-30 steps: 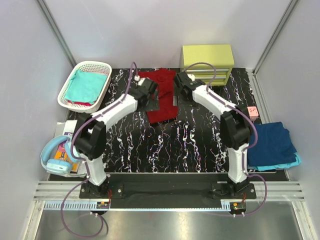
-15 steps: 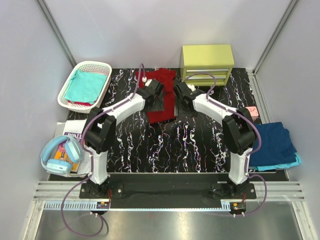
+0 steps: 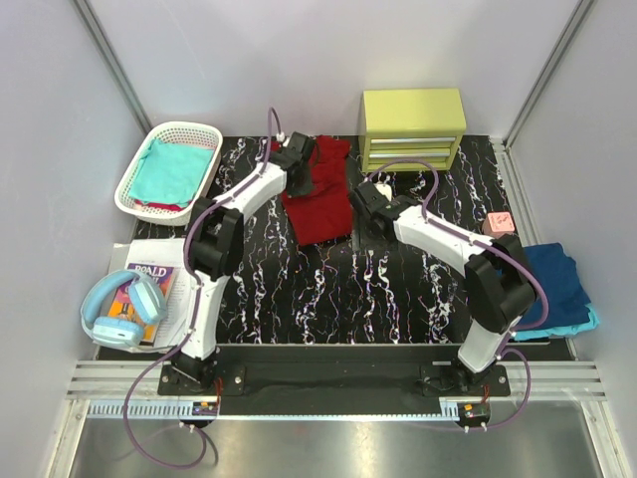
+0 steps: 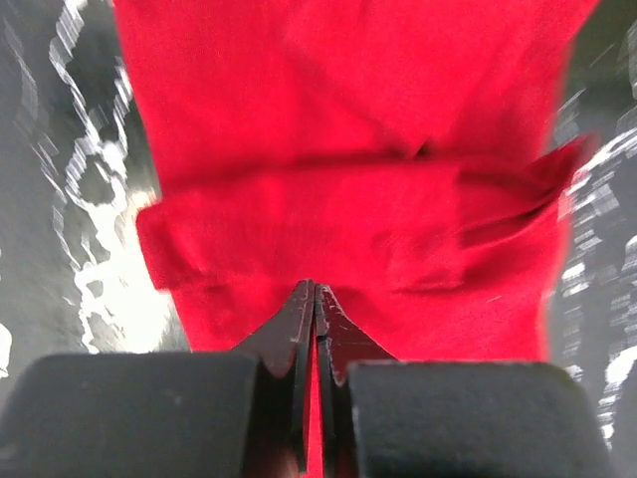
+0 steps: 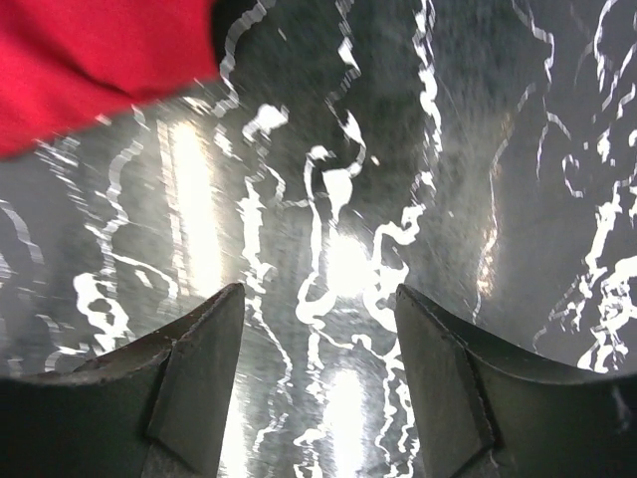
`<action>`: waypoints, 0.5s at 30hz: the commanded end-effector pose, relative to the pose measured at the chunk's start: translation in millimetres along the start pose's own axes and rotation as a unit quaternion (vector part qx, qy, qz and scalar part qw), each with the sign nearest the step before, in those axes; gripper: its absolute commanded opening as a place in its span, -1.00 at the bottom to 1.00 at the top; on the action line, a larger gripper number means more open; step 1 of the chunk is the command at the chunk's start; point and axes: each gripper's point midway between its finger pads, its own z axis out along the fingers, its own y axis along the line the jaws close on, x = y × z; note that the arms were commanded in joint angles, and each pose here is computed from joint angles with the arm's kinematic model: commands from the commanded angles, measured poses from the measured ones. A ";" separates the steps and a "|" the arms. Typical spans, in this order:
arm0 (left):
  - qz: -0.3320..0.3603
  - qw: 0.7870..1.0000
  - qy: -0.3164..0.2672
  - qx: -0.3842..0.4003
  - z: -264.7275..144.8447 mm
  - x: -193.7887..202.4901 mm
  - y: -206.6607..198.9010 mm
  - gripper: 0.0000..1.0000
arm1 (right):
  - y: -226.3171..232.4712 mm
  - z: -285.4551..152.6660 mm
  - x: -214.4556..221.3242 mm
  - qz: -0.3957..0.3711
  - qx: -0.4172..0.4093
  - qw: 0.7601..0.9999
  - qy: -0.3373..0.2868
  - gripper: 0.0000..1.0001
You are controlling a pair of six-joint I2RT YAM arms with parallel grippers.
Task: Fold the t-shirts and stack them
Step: Fold the folded rectangular tshirt in 1/3 of the way
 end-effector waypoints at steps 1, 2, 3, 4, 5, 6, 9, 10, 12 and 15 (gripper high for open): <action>0.006 1.000 0.015 0.022 -7.2 18.1 -13.1 -0.94 | -3.1 -12.8 -7.5 0.007 -0.002 1.000 -0.021 0.36; 0.007 1.000 0.020 0.018 -6.0 24.5 -11.0 -0.95 | -3.3 -13.5 -8.1 0.006 -0.001 1.000 -0.022 0.35; 0.005 1.000 0.019 0.019 -5.4 24.7 -11.2 -0.95 | -2.6 -13.8 -8.9 0.005 -0.002 1.000 -0.024 0.35; 0.005 1.000 0.021 0.017 -3.4 26.9 -9.8 -0.96 | -3.4 -13.7 -8.8 0.004 -0.001 1.000 -0.023 0.34; 0.006 1.000 0.020 0.017 -3.0 26.6 -10.1 -0.96 | -2.9 -13.9 -9.2 0.004 -0.002 1.000 -0.023 0.33; 0.007 1.000 0.020 0.016 -2.5 26.6 -9.5 -0.97 | -2.2 -13.6 -10.1 0.006 -0.003 1.000 -0.024 0.33; 0.009 1.000 0.014 0.015 -4.1 22.8 -9.0 -0.97 | -2.9 -12.5 -6.8 0.006 -0.002 1.000 -0.018 0.32; 0.009 1.000 0.011 0.014 -1.8 19.9 -8.7 -0.97 | -3.7 -11.4 -4.9 0.005 -0.001 1.000 -0.017 0.31; 0.009 1.000 0.012 0.011 3.2 18.6 -5.4 -0.96 | -4.2 -11.7 -3.2 0.005 -0.001 1.000 -0.014 0.30; 0.000 1.000 0.013 0.008 10.6 12.6 0.7 -0.94 | -7.1 -12.5 0.3 0.005 0.001 1.000 -0.013 0.29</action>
